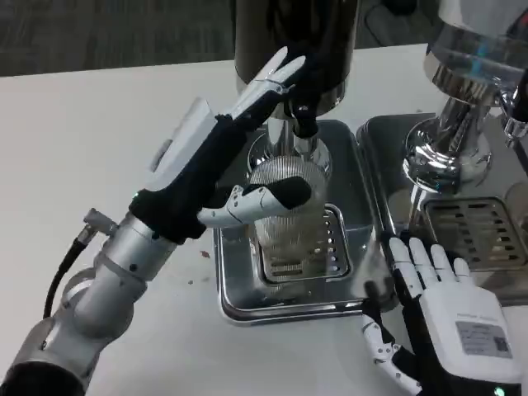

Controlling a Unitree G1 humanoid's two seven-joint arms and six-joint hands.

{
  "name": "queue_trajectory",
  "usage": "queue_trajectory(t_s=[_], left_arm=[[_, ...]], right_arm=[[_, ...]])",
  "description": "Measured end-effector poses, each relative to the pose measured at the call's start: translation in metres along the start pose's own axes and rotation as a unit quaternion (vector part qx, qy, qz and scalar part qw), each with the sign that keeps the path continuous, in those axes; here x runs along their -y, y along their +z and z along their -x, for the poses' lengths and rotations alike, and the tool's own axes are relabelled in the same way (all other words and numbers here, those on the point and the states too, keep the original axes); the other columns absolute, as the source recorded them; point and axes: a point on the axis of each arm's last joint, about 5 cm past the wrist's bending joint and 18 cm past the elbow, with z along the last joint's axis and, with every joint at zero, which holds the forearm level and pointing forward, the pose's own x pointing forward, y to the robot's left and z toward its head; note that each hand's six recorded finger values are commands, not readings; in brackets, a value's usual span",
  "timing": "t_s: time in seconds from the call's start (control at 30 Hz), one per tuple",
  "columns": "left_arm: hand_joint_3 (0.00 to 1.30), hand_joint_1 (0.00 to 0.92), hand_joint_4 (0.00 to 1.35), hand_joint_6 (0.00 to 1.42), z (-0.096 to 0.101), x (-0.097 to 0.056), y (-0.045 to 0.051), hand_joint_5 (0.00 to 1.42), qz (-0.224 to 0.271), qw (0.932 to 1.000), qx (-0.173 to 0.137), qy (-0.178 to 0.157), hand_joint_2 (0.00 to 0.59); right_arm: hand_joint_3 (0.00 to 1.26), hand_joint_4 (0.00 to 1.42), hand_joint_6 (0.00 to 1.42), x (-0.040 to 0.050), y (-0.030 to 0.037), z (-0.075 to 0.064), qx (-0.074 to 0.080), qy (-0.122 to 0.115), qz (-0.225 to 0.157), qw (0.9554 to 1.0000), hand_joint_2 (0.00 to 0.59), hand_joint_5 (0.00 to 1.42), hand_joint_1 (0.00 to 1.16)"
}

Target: Grasp the cup under the faucet to collect the drink, then remove the cup.

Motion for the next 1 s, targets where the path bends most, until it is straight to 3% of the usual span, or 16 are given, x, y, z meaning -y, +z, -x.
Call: queue_trajectory(t_s=[0.4,1.0], left_arm=[[0.26,0.000,0.14,0.27,-0.001,-0.005,0.0016,0.35,-0.010,0.9998,0.009,-0.016,0.106],[0.31,0.000,0.19,0.29,-0.003,-0.015,0.0110,0.38,-0.116,0.9899,0.056,-0.060,0.112]], right_arm=[[0.03,0.00,0.00,-0.0027,-0.0027,-0.002,-0.006,0.005,0.001,1.0000,0.473,0.00,0.12],[0.03,0.00,0.00,-0.0044,-0.0008,-0.002,-0.010,0.002,-0.006,0.9999,0.473,0.00,0.12]])
